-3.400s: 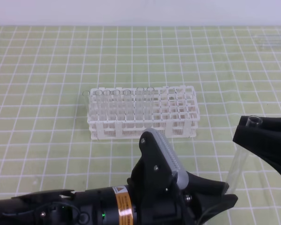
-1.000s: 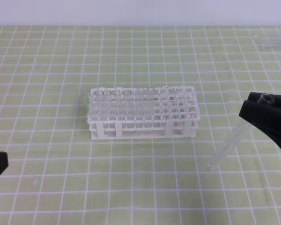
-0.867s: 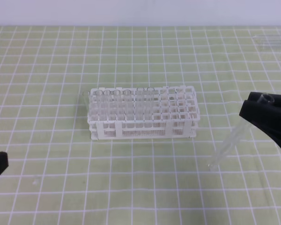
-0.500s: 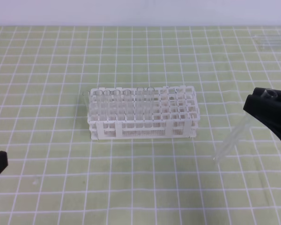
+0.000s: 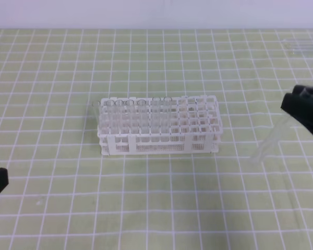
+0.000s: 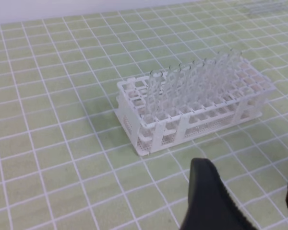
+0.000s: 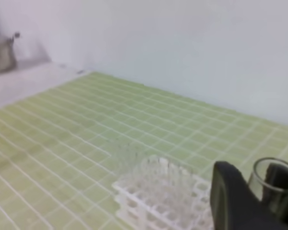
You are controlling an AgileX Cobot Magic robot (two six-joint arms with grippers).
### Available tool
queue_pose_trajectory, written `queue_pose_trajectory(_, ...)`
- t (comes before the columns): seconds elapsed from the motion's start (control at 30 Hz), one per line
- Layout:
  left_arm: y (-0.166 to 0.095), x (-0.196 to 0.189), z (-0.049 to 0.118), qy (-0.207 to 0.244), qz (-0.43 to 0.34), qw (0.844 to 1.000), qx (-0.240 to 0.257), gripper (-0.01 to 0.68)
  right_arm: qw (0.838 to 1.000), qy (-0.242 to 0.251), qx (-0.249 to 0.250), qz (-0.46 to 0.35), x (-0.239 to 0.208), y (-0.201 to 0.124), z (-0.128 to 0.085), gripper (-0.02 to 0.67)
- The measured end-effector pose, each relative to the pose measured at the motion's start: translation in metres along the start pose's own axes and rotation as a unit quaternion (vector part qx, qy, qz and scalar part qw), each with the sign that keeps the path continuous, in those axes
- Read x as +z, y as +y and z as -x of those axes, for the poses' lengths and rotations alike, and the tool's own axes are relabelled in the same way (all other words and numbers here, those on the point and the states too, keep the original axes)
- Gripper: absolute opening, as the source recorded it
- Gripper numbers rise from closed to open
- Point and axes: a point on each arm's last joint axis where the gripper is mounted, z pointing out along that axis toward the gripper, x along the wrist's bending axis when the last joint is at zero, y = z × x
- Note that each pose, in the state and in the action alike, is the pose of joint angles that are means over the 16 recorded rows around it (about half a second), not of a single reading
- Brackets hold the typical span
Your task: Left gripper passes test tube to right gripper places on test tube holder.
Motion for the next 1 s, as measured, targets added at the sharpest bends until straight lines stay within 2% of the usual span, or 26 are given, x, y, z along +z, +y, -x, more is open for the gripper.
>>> queue_pose_trajectory(0.27,0.0,0.0,0.0,0.0,0.0,1.0,0.0,0.032,0.996,-0.021,-0.084,-0.025,0.012,0.021,-0.006,0.01)
queue_pose_trajectory(0.4,0.0,0.0,0.0,0.0,0.0,1.0,0.0,0.032,0.993,-0.033,-0.105,-0.043,0.024,0.027,-0.01,0.01)
queue_pose_trajectory(0.53,0.0,0.001,0.0,0.001,0.0,1.0,0.001,0.032,0.991,-0.054,-0.107,-0.064,0.041,0.028,-0.014,0.01)
queue_pose_trajectory(0.7,0.0,0.0,0.0,0.0,0.0,1.0,0.001,0.032,0.988,-0.1,-0.084,-0.076,0.064,0.023,-0.017,0.01)
queue_pose_trajectory(0.87,0.0,0.0,0.0,0.0,0.0,1.0,0.0,0.032,0.986,-0.144,-0.072,-0.043,0.087,0.021,-0.02,0.01)
queue_pose_trajectory(1.0,0.0,0.0,0.0,0.0,0.0,1.0,0.0,0.032,0.984,-0.159,-0.074,0.002,0.105,0.02,-0.025,0.01)
